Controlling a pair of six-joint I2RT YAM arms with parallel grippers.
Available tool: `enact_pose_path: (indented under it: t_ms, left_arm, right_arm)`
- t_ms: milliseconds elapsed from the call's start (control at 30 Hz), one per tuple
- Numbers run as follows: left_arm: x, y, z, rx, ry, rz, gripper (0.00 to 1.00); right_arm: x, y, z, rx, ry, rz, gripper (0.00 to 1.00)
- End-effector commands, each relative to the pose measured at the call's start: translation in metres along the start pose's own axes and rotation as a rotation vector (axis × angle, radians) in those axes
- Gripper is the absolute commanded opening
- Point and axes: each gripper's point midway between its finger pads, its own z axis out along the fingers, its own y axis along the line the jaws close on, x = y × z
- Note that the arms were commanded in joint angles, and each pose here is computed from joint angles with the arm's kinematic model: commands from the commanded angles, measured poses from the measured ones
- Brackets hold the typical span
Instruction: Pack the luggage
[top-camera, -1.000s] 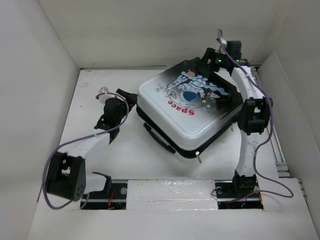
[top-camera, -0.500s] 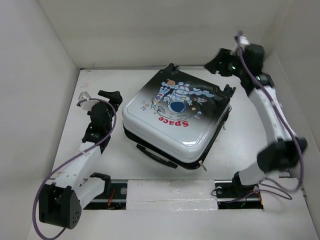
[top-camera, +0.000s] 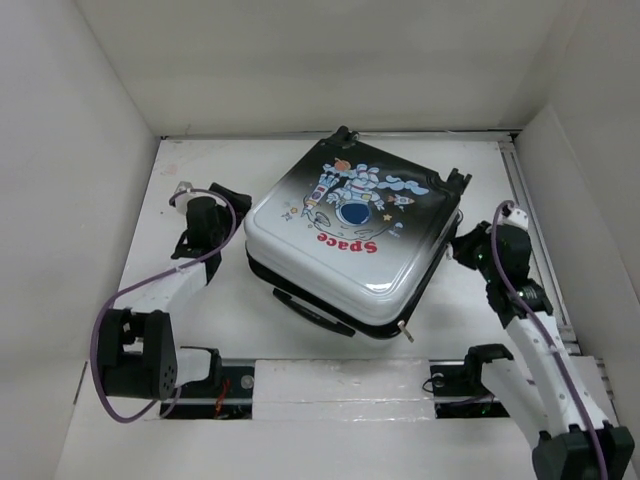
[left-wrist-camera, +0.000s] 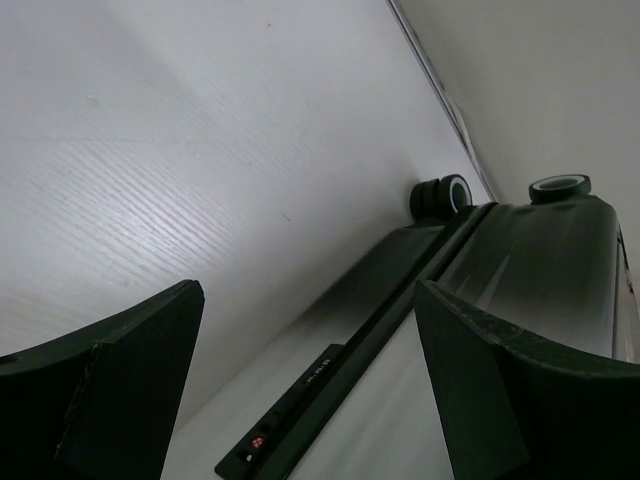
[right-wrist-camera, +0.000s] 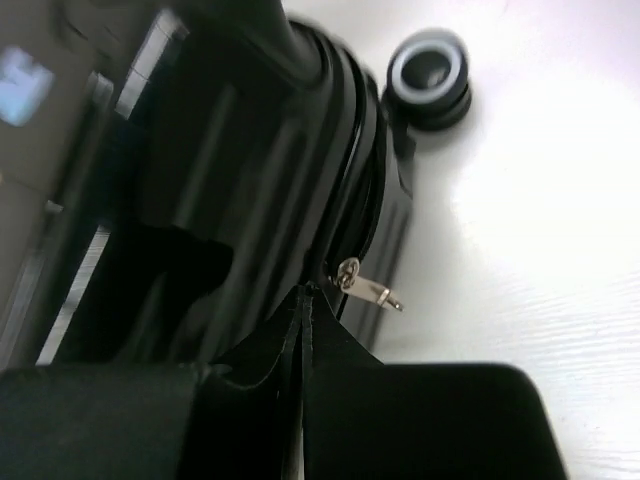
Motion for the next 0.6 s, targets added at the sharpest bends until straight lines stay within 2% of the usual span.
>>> enact_pose_path:
  t_ms: [0,67,133,167,233,267,333,367,433,467,567]
  left_arm:
    - [0.001,-0.03,-0.003,0.135,0.031,-0.013,0.82]
    - [0.01,-0.03,-0.002,0.143,0.057,-0.007,0.82]
    - [0.027,-0.029,-0.003,0.145,0.102,0.005,0.81]
    - [0.031,-0.028,-0.003,0.148,0.122,0.006,0.81]
    - [0.039,-0.024,-0.003,0.165,0.144,0.007,0.81]
    - [0.039,-0.024,-0.003,0.165,0.144,0.007,0.81]
    - [0.045,-0.022,0.0,0.161,0.169,-0.013,0.81]
    - [0.044,-0.028,0.001,0.18,0.169,-0.014,0.8]
    - [0.045,-0.039,0.006,0.205,0.196,-0.034,0.8]
    - [0.043,-0.048,0.007,0.23,0.193,-0.054,0.8]
    - [0.038,-0.074,0.009,0.277,0.191,-0.055,0.8]
  right_arm:
    - [0.011,0.022,0.029,-0.113,0.071,-0.002,0.0]
    - [0.011,0.064,0.042,-0.29,0.129,-0.042,0.0]
    - [0.029,0.08,0.068,-0.319,0.224,-0.076,0.0]
    - [0.031,0.102,0.072,-0.385,0.24,-0.103,0.0]
    - [0.004,0.14,0.09,-0.454,0.198,-0.131,0.0]
    - [0.011,0.137,0.099,-0.444,0.215,-0.129,0.0]
    - [-0.016,0.167,0.108,-0.5,0.169,-0.126,0.0]
    - [-0.009,0.17,0.123,-0.501,0.201,-0.1,0.0]
    - [-0.029,0.198,0.129,-0.581,0.182,-0.082,0.0]
    - [-0.02,0.199,0.143,-0.577,0.217,-0.051,0.0]
    - [-0.024,0.214,0.154,-0.629,0.219,-0.02,0.0]
